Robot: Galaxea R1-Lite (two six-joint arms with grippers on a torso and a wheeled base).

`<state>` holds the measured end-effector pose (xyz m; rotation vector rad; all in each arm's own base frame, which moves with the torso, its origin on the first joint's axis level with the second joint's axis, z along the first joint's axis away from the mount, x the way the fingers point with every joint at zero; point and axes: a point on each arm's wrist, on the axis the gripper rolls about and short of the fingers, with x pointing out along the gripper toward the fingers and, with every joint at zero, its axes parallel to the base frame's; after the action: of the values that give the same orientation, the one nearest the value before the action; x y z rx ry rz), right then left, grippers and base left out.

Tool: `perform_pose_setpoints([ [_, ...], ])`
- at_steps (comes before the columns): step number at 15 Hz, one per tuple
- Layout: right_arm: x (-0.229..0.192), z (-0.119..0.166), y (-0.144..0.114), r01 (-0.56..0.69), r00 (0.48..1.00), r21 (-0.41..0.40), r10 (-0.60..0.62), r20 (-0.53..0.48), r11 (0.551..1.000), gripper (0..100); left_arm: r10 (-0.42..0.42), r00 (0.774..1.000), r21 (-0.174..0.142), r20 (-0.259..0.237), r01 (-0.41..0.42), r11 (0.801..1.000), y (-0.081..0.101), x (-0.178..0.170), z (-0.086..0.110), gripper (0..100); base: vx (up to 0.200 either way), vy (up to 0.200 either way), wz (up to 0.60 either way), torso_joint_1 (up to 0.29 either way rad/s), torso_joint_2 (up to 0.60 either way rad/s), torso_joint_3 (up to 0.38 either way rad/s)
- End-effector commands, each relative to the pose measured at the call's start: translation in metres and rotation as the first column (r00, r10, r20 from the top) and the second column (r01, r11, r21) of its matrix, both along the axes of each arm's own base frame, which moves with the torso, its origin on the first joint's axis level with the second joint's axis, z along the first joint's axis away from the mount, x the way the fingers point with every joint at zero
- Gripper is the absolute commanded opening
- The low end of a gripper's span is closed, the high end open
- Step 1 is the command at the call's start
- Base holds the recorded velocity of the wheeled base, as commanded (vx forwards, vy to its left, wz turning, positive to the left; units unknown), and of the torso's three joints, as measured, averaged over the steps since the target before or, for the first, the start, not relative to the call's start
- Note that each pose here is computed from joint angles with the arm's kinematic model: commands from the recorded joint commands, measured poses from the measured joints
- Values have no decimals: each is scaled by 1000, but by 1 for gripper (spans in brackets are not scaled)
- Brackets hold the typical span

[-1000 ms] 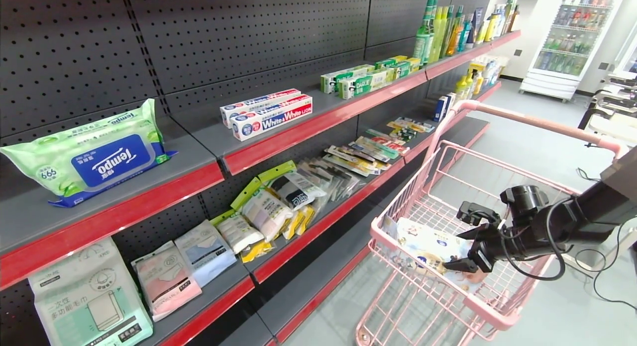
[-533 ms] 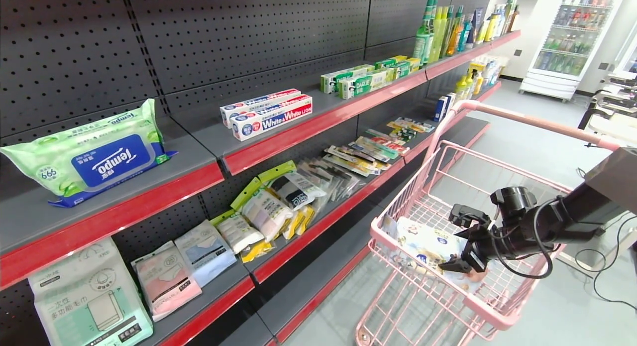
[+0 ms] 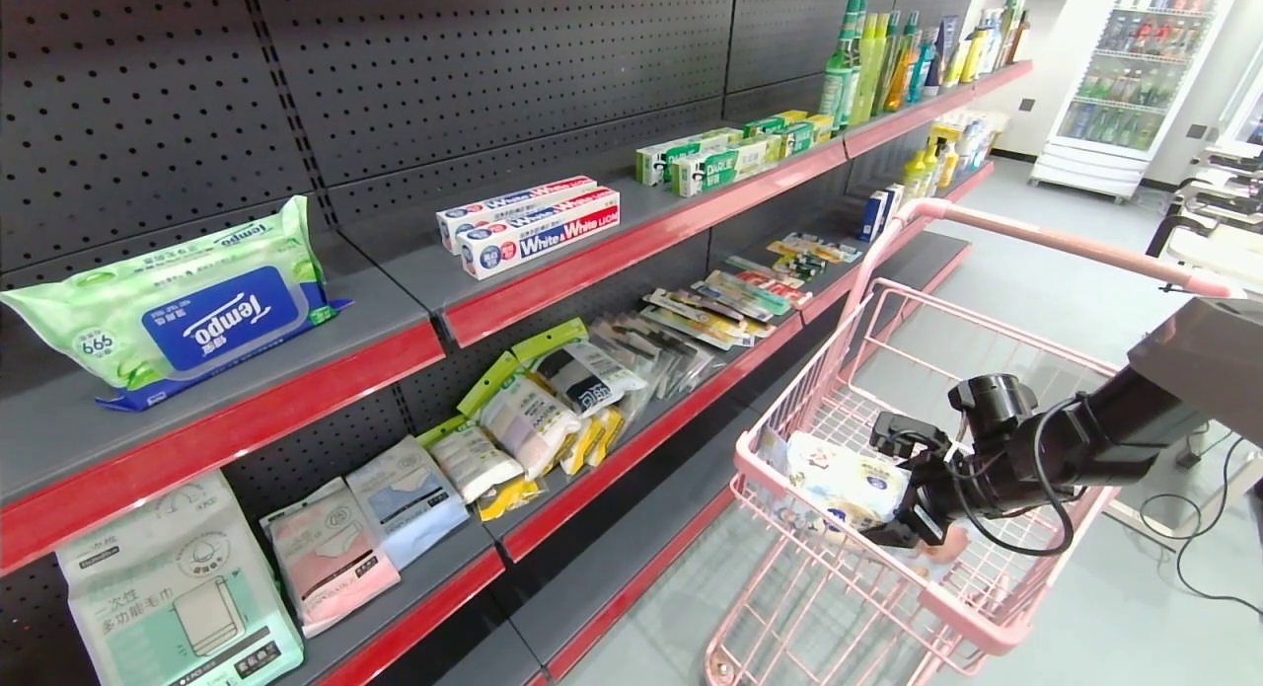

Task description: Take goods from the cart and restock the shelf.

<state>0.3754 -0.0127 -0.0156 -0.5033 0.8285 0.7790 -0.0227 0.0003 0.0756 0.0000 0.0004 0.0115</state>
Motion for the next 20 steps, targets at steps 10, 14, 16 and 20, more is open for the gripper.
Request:
perform_pose_setpoints([
  [10,1,29,-26,143,989,40,-145,44,989,0,1,1000,0,-1,-1,1000,0,0,0,100,0,0,0,0,0,0],
  [14,-23,103,-44,417,896,74,-423,134,906,0,1,1000,0,-1,-1,1000,0,0,0,100,0,0,0,0,0,0],
  [16,-32,140,-44,485,840,130,-502,207,865,0,1,1000,0,-1,-1,1000,0,0,0,100,0,0,0,0,0,0],
  [20,-90,199,-20,649,670,250,-695,260,719,0,1,1000,0,-1,-1,1000,0,0,0,100,0,0,0,0,0,0],
])
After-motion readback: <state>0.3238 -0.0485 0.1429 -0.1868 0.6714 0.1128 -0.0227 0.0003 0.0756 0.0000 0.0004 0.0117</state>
